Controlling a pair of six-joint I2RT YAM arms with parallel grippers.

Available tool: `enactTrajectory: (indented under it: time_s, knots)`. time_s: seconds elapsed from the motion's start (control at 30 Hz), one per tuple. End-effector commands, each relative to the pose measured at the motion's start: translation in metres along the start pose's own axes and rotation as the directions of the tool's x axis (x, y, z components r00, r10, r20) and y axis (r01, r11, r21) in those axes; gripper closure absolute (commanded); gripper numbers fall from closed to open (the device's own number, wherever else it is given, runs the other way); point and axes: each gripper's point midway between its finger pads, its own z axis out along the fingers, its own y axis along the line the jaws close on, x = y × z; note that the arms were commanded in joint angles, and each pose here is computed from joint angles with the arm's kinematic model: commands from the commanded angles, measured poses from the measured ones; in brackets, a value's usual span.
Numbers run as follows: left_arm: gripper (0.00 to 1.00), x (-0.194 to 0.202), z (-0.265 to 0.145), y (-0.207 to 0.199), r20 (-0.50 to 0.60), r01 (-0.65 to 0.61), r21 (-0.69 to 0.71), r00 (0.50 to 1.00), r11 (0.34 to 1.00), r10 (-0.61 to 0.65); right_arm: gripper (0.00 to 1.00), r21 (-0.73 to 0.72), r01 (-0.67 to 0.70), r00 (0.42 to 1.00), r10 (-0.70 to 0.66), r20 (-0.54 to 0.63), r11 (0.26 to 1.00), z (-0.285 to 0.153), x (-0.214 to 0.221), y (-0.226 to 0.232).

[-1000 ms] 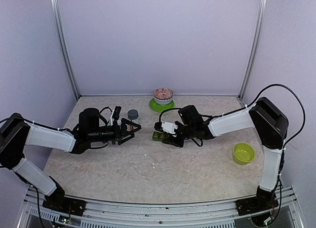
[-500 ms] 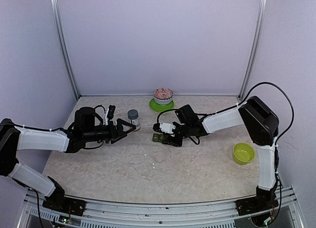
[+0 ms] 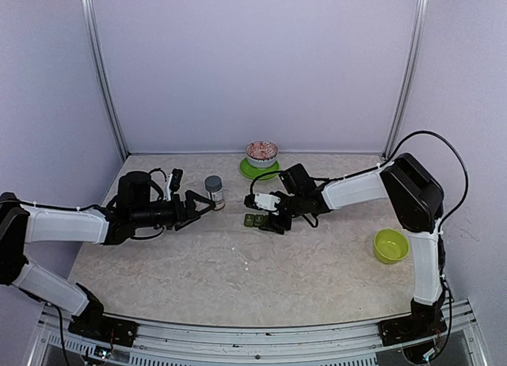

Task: Sort the pills into containers
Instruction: Place the pill container at the center of the board, then reset both arms

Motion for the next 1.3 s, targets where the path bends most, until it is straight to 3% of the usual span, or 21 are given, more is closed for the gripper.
enactTrajectory:
  time_s: [0.0,0.07,0.23,0.53,0.77,0.97,1.13,1.27]
  knots:
    - [0.01,-0.011,-0.007,-0.002,0.031,-0.038,-0.010,0.999,0.999,0.038,0.25,0.011,-0.019,0.998,0.019,-0.058,1.000,-0.003,0.017,-0.004]
    - [0.01,-0.014,-0.009,0.000,0.037,-0.059,-0.030,0.998,0.998,0.060,0.21,0.018,-0.022,0.998,0.023,-0.052,1.000,-0.009,0.014,-0.005]
    - [0.01,-0.033,-0.020,0.003,0.074,-0.120,-0.119,0.989,0.986,0.130,0.00,0.008,-0.063,0.998,0.063,-0.015,0.998,-0.030,0.000,-0.003]
    - [0.01,-0.070,-0.054,0.004,0.152,-0.221,-0.300,0.949,0.928,0.275,0.00,0.107,-0.300,0.950,0.286,0.129,0.948,-0.104,-0.038,-0.018]
    - [0.01,-0.082,-0.065,0.023,0.147,-0.248,-0.439,0.928,0.863,0.342,0.00,0.224,-0.467,0.884,0.460,0.087,0.855,-0.136,-0.027,-0.036]
    - [0.01,-0.096,-0.080,0.045,0.168,-0.208,-0.563,0.919,0.800,0.357,0.00,0.282,-0.608,0.792,0.591,0.151,0.742,-0.167,-0.011,-0.057]
    - [0.01,-0.110,-0.094,0.058,0.222,-0.145,-0.618,0.911,0.773,0.348,0.00,0.338,-0.758,0.650,0.695,0.309,0.559,-0.225,0.022,-0.097]
    - [0.01,-0.128,-0.109,0.059,0.260,-0.121,-0.676,0.884,0.727,0.388,0.00,0.420,-0.795,0.594,0.704,0.390,0.439,-0.266,0.051,-0.112]
